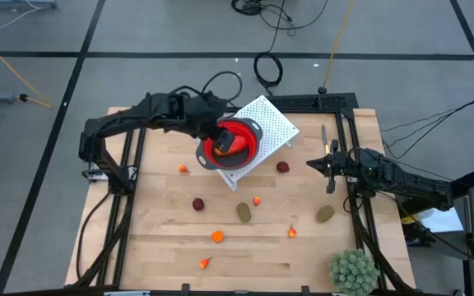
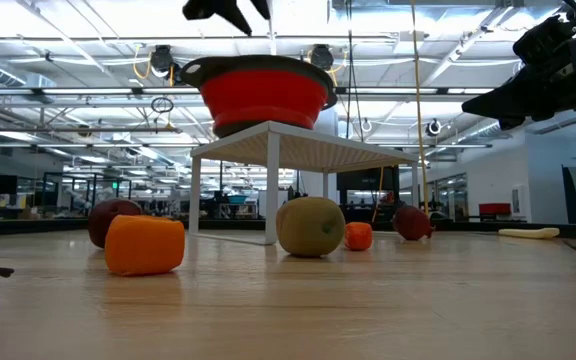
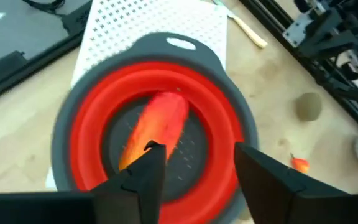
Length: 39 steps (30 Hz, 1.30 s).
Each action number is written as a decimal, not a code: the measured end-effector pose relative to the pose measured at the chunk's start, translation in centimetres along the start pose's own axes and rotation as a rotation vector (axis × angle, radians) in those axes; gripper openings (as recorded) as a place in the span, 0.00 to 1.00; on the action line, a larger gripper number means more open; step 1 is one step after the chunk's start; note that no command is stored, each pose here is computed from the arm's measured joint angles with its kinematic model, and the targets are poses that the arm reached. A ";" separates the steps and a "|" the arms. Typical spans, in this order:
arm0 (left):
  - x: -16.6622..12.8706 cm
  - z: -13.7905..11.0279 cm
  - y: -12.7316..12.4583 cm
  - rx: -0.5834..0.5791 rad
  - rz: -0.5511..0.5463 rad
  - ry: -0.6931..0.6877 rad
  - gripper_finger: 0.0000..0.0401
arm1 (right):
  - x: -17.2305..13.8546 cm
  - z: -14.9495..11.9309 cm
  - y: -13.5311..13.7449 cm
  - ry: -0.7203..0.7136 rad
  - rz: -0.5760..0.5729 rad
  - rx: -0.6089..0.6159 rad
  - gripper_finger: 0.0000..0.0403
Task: Pick & Place Fruit
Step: Put the pomegranate into the red strainer bowl on the shelf
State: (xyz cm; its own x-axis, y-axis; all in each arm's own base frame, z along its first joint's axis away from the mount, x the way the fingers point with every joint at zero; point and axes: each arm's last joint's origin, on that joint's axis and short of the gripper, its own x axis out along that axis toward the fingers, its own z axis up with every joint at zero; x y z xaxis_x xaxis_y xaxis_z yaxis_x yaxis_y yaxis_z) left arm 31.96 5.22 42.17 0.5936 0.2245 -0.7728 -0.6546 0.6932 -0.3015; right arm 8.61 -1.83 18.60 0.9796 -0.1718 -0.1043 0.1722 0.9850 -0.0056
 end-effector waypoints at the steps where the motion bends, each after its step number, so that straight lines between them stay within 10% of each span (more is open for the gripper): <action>1: -0.2 -0.2 -0.3 -0.007 -0.005 0.006 0.42 | 0.0 0.0 0.0 0.000 0.000 0.000 0.00; 26: -3.6 -9.5 -7.5 -0.322 -0.028 0.141 0.01 | 0.0 0.0 0.0 0.000 0.000 0.000 0.00; 39: -3.8 -13.3 -9.6 -0.444 0.006 0.171 0.02 | 0.0 0.0 0.0 0.000 0.000 0.000 0.00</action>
State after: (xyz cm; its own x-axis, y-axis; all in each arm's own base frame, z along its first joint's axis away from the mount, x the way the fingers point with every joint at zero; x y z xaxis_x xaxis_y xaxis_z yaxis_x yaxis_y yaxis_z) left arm 29.75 -11.39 40.55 0.5283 0.0862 -0.8447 -0.8166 0.3238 -0.4777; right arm 8.61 -1.83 18.60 0.9796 -0.1718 -0.1046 0.1722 0.9850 -0.0056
